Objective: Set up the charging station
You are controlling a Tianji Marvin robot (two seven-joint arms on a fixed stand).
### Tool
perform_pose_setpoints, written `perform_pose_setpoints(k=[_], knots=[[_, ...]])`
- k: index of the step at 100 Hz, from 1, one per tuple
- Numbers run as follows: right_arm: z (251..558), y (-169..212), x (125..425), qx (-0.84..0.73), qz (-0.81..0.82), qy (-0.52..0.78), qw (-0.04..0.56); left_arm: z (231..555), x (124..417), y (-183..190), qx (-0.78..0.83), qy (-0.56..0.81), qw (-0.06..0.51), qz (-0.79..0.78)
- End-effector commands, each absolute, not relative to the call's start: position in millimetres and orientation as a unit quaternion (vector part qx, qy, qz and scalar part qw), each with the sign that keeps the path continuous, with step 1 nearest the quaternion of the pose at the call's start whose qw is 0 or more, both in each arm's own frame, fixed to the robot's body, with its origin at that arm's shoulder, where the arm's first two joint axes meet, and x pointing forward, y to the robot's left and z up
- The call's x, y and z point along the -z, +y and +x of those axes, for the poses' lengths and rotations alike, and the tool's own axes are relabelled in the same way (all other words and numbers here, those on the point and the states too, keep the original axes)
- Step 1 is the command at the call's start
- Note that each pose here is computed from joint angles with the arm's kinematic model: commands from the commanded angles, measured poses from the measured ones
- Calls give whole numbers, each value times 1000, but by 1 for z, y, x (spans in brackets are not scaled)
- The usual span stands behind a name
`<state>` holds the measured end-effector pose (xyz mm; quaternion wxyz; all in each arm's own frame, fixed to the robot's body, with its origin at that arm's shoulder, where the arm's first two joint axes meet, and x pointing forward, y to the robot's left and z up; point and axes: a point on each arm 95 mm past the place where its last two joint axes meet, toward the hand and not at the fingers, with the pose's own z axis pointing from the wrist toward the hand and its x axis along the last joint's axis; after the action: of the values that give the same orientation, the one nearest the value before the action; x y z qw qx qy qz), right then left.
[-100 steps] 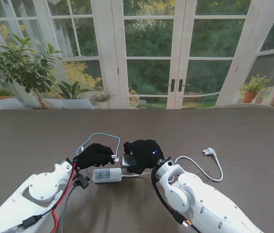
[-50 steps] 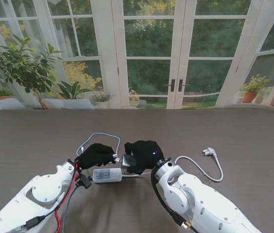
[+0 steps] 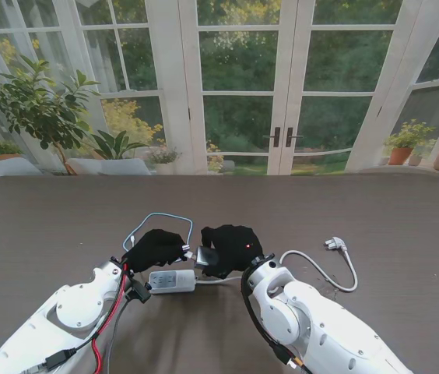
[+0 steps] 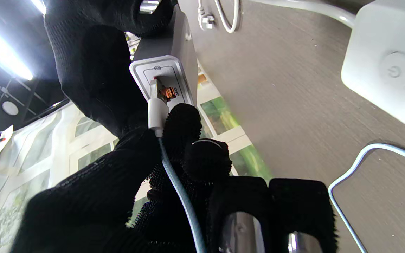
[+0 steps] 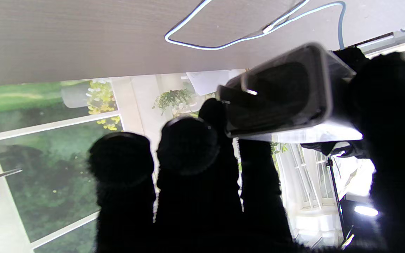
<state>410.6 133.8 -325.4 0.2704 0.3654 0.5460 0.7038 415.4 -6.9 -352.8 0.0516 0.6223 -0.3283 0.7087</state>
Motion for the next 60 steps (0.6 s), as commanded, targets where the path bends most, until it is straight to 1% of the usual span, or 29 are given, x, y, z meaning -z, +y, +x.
perform_pose_setpoints(k=[1,28,60], knots=[[408,143,322,-711,367,541,261,410,356,-20,-708,-331,70,620],[408,143,324,-711,372,538,257,407,359,-22,-719,-318,44,616],[410,141,324,-708,381,533,264,403,360,-25,-728,-306,36,613]])
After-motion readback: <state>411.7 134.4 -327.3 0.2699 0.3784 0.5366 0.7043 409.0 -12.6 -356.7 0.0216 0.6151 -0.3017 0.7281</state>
